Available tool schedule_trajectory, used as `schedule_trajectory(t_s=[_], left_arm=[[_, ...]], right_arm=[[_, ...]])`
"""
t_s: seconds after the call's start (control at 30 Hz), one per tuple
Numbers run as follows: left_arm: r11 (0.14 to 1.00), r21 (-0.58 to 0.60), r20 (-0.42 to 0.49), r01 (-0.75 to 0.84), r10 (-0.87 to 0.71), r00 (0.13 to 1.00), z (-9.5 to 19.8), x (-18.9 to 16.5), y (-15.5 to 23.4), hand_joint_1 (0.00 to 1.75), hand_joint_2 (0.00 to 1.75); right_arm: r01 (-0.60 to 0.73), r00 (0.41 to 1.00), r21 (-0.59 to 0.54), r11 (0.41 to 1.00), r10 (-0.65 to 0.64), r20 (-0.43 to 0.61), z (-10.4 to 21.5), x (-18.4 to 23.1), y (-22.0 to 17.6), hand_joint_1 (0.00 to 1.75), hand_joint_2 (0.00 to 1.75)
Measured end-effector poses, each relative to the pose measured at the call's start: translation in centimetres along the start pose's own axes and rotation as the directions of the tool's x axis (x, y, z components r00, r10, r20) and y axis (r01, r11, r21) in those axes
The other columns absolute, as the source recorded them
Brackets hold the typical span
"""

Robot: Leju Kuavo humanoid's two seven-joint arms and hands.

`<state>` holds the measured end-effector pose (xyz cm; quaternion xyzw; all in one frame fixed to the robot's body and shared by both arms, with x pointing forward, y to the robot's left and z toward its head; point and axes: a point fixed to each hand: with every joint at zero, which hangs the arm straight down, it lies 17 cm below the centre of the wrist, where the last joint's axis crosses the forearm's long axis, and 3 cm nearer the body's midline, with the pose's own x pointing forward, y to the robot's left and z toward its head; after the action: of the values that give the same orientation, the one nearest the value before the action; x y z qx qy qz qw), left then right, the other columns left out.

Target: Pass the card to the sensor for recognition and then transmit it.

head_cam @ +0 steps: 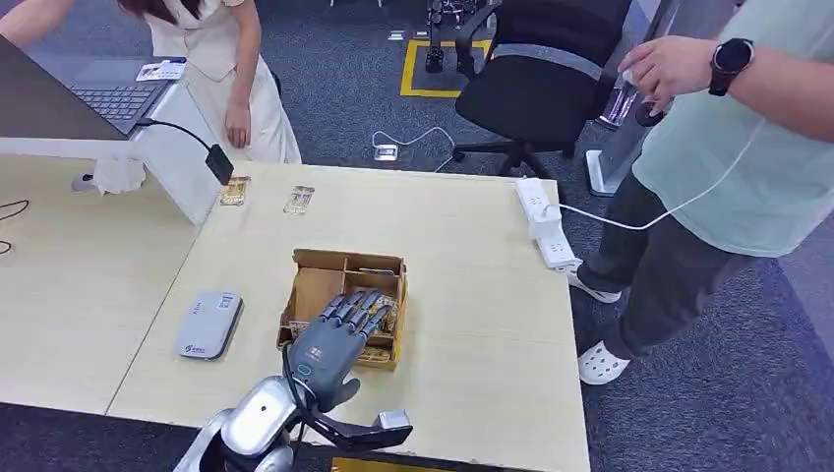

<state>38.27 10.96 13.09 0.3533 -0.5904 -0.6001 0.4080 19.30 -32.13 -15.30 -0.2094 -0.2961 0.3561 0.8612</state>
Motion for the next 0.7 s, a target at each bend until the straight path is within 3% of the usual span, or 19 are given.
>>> schedule_trajectory(t_s=[0.7], left_arm=[[0.999,-0.039,-0.003,-0.001,0.001,1.000,0.0,-0.1,-1.5,0.00,1.75]], right_arm=[[-0.036,0.999,0.012,0.999,0.036,0.011,0.0,-0.1,0.2,0.00,0.00]])
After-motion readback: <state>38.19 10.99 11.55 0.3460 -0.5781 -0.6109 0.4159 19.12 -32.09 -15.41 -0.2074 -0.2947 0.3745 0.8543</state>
